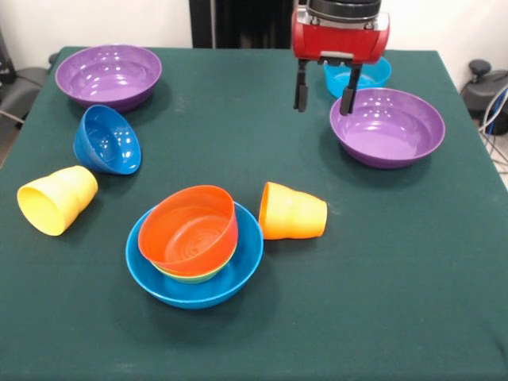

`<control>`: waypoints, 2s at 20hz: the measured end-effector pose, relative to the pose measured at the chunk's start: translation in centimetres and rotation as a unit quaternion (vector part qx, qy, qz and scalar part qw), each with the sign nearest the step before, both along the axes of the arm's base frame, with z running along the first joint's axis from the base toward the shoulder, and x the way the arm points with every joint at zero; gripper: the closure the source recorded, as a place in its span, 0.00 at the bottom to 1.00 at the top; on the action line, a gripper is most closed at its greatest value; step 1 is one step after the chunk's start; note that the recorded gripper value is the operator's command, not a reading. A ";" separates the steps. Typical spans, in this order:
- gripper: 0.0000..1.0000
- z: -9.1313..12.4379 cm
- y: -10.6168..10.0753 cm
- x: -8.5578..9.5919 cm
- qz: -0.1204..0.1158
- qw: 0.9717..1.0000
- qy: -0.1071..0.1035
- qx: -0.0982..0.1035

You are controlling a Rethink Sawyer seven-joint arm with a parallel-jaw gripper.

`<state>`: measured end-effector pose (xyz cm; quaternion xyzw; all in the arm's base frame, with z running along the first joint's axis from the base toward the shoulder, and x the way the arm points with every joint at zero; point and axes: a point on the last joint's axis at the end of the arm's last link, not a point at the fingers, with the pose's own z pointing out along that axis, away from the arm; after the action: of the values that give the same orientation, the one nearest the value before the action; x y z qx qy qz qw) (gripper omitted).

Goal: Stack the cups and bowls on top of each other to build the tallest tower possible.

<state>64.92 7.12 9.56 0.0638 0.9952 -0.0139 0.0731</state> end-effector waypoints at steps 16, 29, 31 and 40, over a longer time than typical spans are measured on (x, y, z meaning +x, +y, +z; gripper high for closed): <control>0.00 -3.5 -0.4 -4.8 -0.002 1.000 0.018 -0.013; 0.00 -8.6 -1.0 -8.3 -0.001 0.998 0.055 -0.023; 0.00 -9.0 -0.6 -8.8 0.006 0.998 0.060 -0.027; 0.00 -9.3 -0.6 -8.1 -0.006 0.998 0.059 0.003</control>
<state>56.81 6.53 0.27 0.0688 0.9974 -0.0153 0.0144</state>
